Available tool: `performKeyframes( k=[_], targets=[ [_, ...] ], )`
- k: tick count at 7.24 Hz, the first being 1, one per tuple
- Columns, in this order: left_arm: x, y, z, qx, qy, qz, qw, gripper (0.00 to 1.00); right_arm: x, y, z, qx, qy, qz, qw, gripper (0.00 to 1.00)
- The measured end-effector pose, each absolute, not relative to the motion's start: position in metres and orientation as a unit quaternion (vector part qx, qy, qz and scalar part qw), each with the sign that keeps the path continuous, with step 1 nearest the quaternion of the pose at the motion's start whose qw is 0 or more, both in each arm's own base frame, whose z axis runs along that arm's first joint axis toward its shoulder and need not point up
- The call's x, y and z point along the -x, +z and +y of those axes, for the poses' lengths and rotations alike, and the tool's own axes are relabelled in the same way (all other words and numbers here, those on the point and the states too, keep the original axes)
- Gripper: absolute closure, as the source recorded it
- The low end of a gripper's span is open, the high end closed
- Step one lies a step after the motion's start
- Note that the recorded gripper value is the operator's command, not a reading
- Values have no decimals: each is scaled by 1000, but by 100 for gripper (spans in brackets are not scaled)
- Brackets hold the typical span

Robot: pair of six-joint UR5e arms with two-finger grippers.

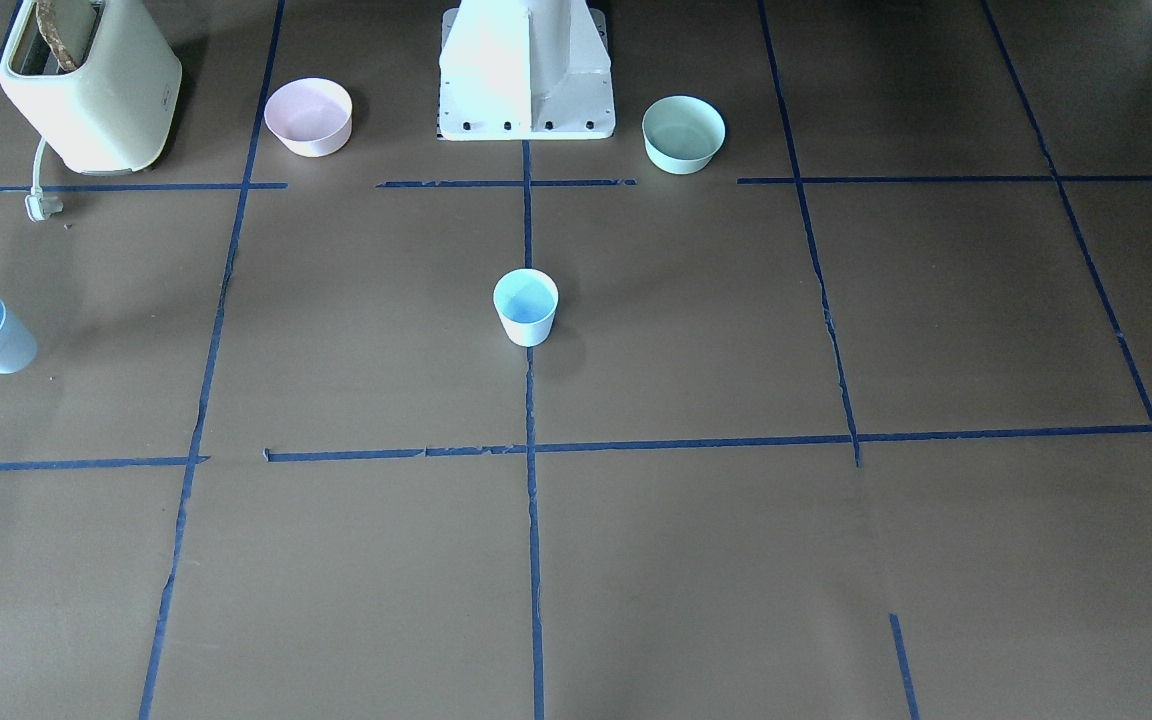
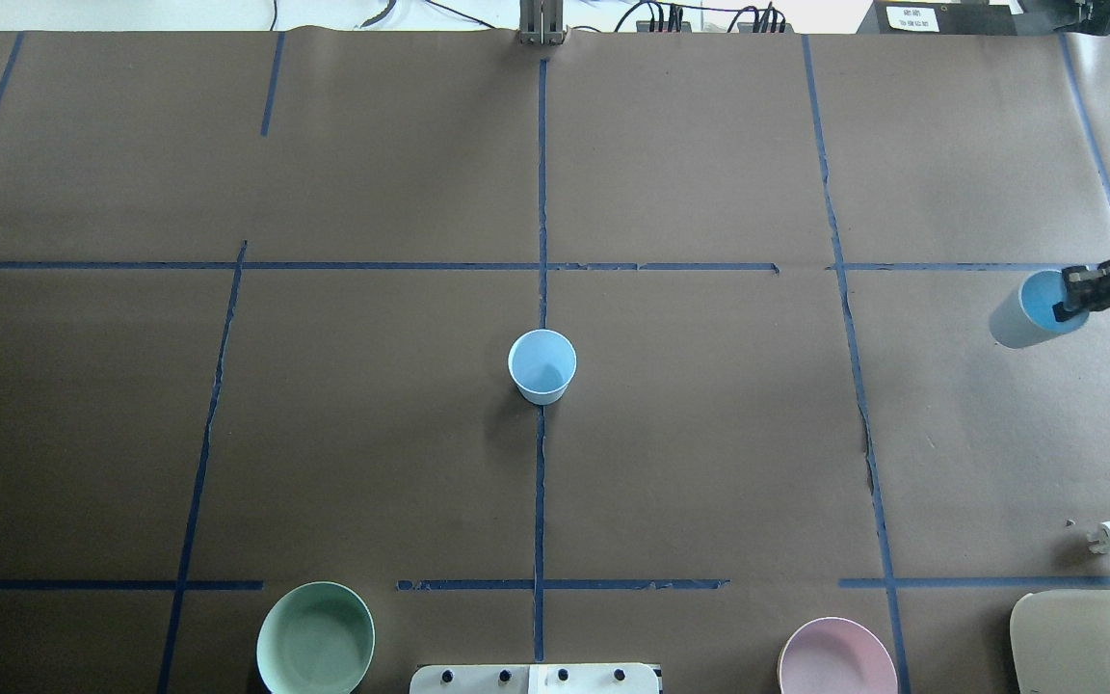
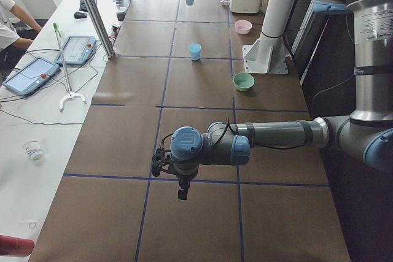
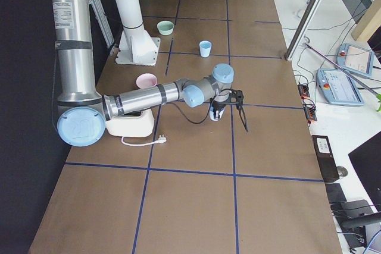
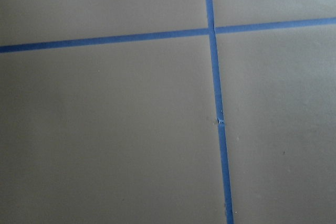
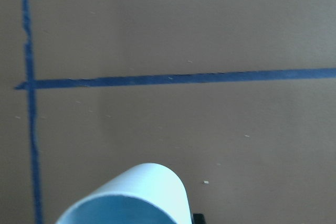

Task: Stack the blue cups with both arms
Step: 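Carry the cup with the right gripper over the center cup and lower it in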

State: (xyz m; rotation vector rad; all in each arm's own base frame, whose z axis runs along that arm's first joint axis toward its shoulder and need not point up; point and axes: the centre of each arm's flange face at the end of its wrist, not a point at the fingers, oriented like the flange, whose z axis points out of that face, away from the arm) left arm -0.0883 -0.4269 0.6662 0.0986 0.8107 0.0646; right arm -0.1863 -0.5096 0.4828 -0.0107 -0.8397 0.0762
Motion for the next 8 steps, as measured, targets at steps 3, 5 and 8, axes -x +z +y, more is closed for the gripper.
performKeyframes(
  k=[3,5,8],
  targets=[
    [77,644,-456,-36,39,396,917,0,334,290,-511,35,106,-424,899,100],
    [76,637,-462,-36,32,398,916,0,434,191,-482,41,149,-422,893,100],
    [76,635,-464,-36,27,399,916,0,503,148,-441,35,166,-419,892,100]
  ],
)
